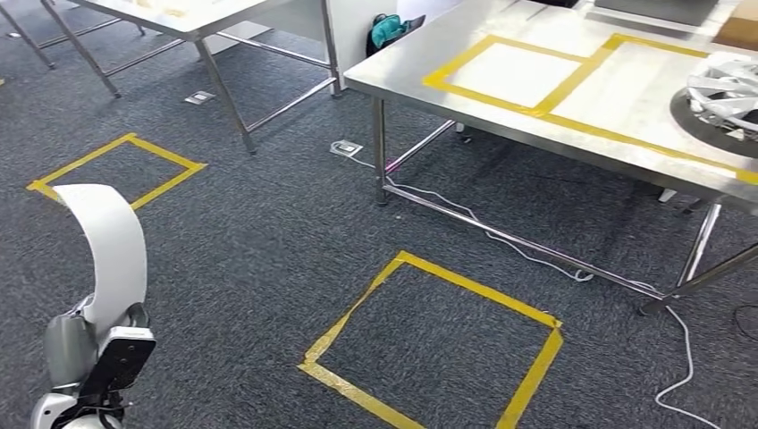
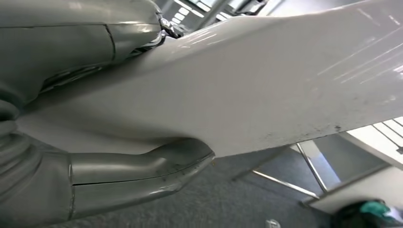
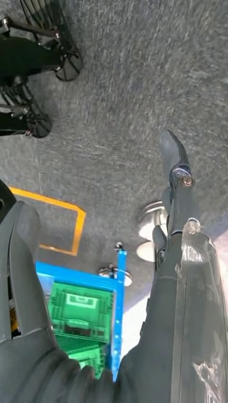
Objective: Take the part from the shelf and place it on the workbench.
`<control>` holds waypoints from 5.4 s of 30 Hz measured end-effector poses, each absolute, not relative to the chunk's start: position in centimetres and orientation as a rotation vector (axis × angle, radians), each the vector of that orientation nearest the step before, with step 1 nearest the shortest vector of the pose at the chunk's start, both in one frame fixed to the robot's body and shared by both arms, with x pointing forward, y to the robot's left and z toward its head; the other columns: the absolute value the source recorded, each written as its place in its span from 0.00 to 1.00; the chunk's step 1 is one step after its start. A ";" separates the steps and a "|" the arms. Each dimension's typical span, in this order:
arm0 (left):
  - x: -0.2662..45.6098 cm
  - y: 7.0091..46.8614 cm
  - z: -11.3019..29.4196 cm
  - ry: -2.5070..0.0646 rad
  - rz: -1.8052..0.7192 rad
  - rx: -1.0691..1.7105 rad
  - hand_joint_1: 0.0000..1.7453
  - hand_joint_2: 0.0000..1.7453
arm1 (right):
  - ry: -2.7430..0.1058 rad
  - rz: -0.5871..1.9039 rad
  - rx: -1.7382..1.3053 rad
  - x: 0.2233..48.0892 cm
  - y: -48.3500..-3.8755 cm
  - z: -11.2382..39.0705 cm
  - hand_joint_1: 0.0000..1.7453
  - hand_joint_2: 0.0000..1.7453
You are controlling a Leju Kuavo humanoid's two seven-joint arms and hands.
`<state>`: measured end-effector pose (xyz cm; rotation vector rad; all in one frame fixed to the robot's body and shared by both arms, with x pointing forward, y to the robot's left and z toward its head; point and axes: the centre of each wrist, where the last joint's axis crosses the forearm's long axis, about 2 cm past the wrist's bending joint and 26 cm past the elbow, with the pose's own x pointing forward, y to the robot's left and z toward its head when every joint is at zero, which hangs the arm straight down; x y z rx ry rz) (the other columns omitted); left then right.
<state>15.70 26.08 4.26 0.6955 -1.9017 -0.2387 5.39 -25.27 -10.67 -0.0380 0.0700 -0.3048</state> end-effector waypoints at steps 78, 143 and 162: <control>16.7 27.0 4.0 -1.897 -0.205 0.626 1.00 1.00 | 0.075 -0.216 -0.045 4.8 -24.4 -10.8 0.00 1.00; 32.8 21.6 9.7 -1.615 -0.957 1.024 1.00 1.00 | 0.006 -0.055 -0.002 7.6 -24.5 -10.4 0.00 1.00; 39.2 18.0 12.1 -1.318 -1.318 1.131 1.00 1.00 | -0.031 0.059 -0.012 9.3 -24.3 -10.1 0.00 1.00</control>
